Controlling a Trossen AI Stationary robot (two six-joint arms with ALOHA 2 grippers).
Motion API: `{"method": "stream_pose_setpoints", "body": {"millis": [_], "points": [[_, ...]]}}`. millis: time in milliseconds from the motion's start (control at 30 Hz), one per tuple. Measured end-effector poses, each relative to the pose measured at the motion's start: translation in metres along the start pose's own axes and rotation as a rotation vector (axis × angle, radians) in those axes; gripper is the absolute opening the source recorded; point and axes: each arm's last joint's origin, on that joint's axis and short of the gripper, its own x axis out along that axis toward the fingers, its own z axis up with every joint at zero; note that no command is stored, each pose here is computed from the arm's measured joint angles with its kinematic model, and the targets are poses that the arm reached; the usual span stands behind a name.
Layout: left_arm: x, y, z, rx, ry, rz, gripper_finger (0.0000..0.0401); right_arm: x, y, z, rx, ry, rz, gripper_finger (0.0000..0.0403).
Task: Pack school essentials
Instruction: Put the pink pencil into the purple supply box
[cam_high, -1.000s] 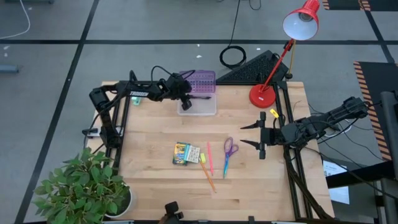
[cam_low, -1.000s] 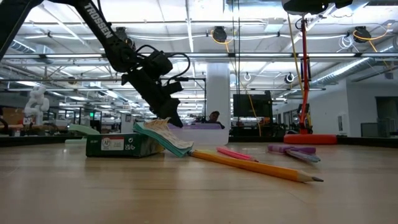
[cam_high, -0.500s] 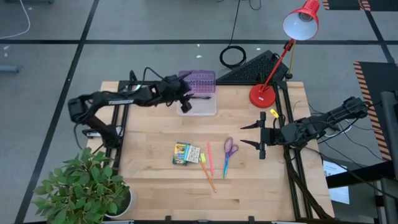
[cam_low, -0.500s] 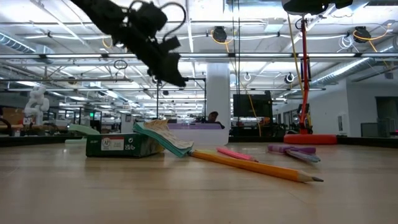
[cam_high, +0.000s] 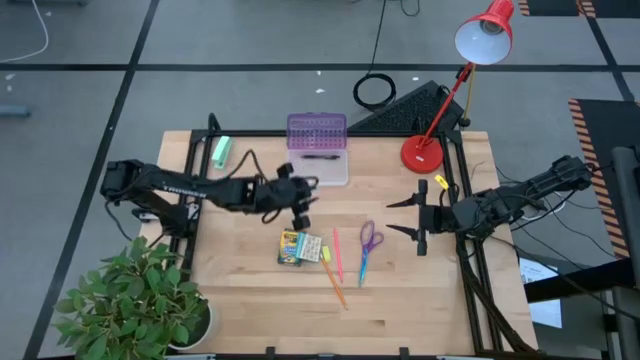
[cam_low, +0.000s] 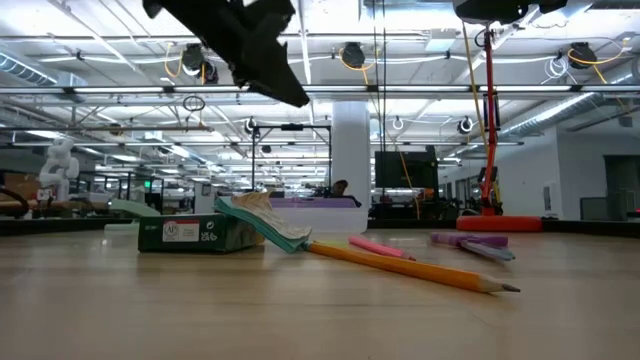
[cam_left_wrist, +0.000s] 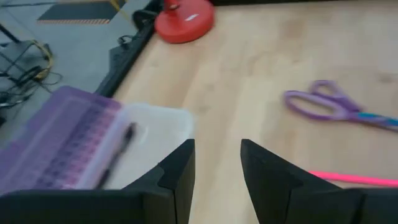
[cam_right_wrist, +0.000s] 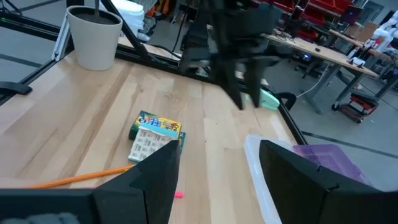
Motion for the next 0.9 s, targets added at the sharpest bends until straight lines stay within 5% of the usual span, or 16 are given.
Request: {"method": "stream_pose_setpoints", "body": {"millis": [233,567,733,900], "points": [[-0.009,-0.046,-0.005,-0.041,-0.019,-0.09,0.0134,0.0,0.0,0.0,0.02,0.0,0.0,0.0215],[0.019,-0.123,-0.014,-0.062,-0.03,-0.164,0.0136,0.002,0.001,-0.001,0.055,0.008,-0.004,0.0215],[0.042,-0.167,-0.017,0.004,0.011,-0.152,0.0174,0.008,0.005,-0.004,0.074,0.044,0.0,0.0215],[0.057,-0.194,-0.016,0.032,0.067,-0.01,0.0234,0.017,0.01,-0.008,0.062,0.082,0.005,0.0215]]}}
